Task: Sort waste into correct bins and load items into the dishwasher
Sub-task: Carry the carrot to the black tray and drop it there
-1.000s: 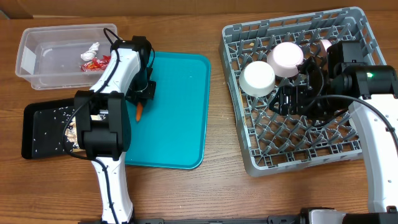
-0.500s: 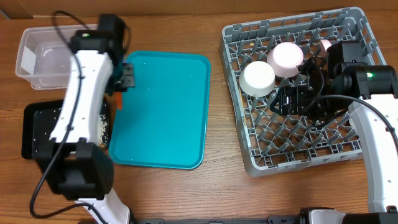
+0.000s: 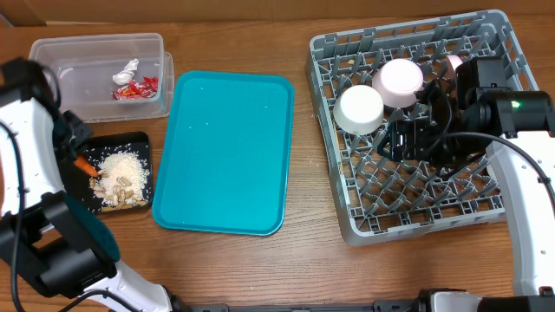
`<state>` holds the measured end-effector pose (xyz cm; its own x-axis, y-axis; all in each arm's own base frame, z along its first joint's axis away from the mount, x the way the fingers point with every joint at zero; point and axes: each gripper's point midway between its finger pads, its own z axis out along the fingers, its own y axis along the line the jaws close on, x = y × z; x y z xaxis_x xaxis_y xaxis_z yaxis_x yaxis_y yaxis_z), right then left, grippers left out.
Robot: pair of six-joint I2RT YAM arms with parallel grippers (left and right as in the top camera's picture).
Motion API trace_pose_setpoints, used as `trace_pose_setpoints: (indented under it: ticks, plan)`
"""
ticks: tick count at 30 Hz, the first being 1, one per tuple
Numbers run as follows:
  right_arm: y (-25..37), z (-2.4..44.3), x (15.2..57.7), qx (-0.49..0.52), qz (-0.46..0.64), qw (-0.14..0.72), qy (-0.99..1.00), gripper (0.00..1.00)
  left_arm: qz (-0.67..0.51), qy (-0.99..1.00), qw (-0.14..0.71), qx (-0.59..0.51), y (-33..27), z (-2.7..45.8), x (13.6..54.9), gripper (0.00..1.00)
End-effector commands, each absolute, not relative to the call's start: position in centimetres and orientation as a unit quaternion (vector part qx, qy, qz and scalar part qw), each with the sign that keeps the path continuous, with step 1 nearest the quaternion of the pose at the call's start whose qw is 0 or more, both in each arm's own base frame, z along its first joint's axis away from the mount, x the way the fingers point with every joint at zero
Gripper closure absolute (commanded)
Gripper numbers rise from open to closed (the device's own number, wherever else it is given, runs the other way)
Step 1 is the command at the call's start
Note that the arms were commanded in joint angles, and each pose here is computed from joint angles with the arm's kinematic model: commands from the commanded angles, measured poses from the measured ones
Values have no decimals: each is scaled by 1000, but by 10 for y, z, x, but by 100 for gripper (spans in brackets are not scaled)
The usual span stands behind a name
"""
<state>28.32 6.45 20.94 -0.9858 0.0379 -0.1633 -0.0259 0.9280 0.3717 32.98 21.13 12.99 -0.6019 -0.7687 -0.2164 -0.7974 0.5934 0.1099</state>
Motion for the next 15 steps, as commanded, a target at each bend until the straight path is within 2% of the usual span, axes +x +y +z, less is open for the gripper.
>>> trace_pose_setpoints:
  ticks: [1, 4, 7, 9, 13, 15]
  plan:
    - [65, 209, 283, 4, 189, 83, 978, 0, 97, 871, 58, -478, 224, 100, 312, 96]
    - [65, 209, 283, 4, 189, 84, 978, 0, 90, 865, 52, -492, 228, 71, 301, 94]
    - [65, 209, 283, 4, 189, 84, 978, 0, 81, 865, 55, -493, 226, 59, 301, 83]
    - [65, 209, 283, 4, 189, 84, 978, 0, 82, 865, 55, -491, 226, 58, 301, 80]
    - [65, 209, 283, 4, 189, 84, 978, 0, 82, 866, 56, -491, 226, 58, 301, 61]
    - [65, 209, 283, 4, 189, 84, 978, 0, 82, 866, 55, -491, 226, 58, 301, 57]
